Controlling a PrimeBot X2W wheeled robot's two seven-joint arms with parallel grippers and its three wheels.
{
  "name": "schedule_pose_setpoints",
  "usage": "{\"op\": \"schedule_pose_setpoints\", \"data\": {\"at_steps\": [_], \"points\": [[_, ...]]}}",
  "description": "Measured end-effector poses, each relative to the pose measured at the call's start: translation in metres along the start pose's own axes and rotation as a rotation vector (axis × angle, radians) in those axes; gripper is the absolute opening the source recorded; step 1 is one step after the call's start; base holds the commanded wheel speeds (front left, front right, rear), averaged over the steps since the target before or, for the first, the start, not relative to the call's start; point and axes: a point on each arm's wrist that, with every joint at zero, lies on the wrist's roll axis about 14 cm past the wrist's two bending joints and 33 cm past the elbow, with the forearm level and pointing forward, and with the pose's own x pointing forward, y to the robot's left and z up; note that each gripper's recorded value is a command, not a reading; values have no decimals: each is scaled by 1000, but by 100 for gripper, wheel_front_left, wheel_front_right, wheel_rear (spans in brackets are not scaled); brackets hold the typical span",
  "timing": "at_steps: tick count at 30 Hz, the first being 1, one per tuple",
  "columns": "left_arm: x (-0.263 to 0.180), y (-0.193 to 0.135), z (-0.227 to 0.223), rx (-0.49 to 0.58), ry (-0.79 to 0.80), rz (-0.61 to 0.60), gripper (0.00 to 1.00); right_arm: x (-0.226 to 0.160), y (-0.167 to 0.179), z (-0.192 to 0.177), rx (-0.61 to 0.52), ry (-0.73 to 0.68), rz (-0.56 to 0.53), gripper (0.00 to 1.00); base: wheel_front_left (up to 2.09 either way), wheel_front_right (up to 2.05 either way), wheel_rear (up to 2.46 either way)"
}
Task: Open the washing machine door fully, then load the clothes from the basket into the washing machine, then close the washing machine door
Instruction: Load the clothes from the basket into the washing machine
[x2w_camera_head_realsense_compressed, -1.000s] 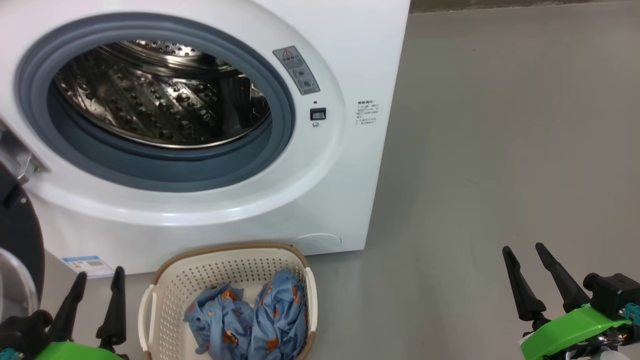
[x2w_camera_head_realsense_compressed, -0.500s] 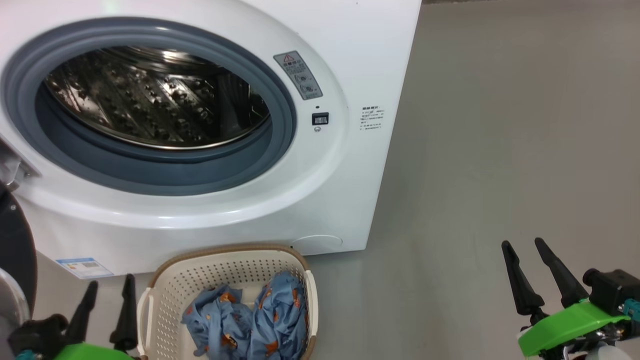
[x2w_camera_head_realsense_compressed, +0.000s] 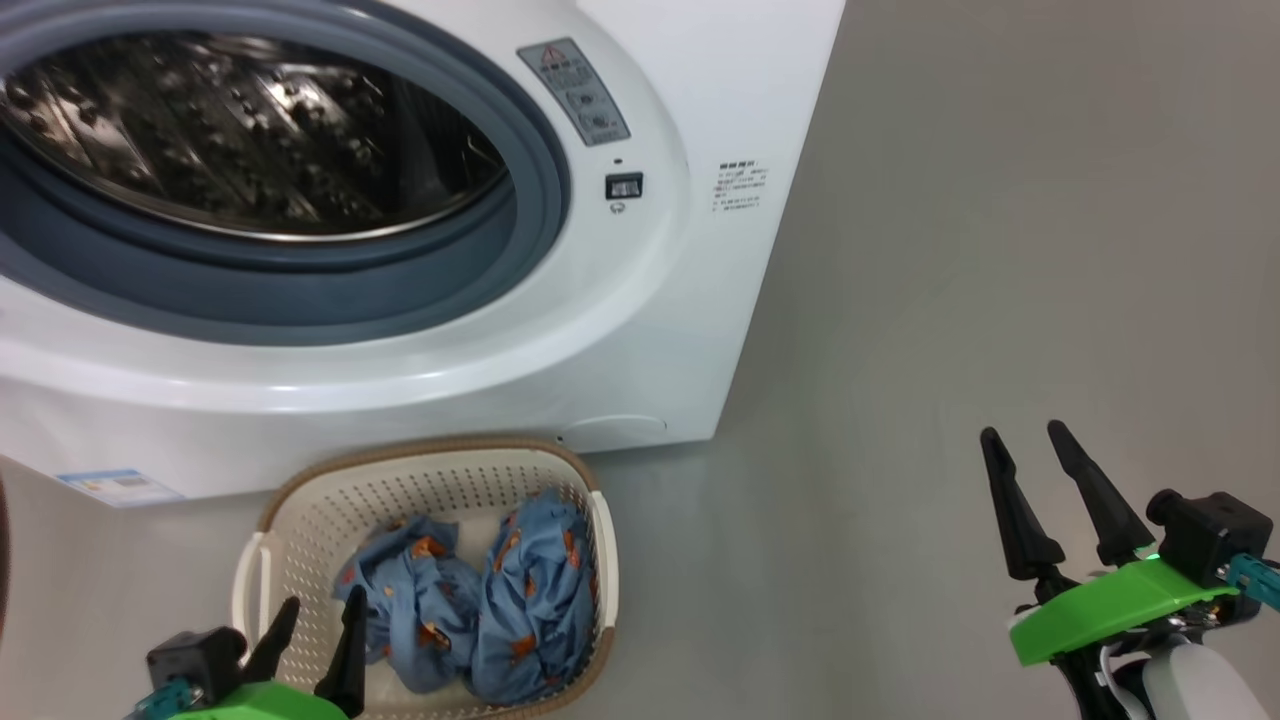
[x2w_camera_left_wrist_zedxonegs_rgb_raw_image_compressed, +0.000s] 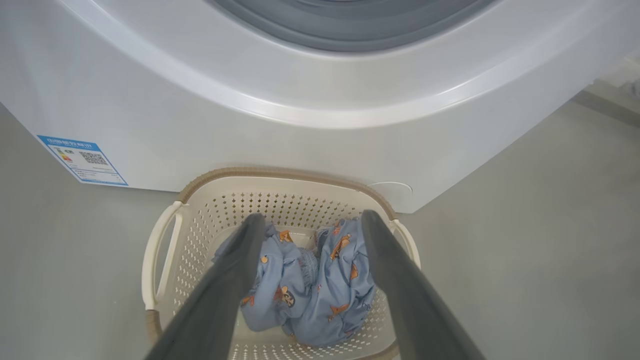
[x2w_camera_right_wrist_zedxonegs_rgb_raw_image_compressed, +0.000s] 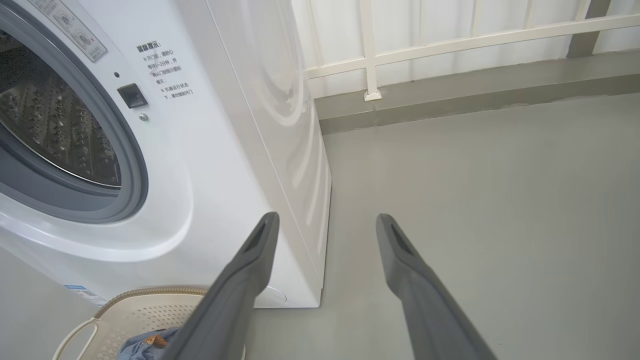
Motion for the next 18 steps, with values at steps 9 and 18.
{"op": "schedule_pose_setpoints", "data": {"at_steps": [9,18], "points": [[29,10,-49,12,194,8,100,21,5,-18,8,35,2,100,0,0,0],[60,28,-83,45,347,17,100,47,11,-36,12,64,11,100,0,0,0]]}}
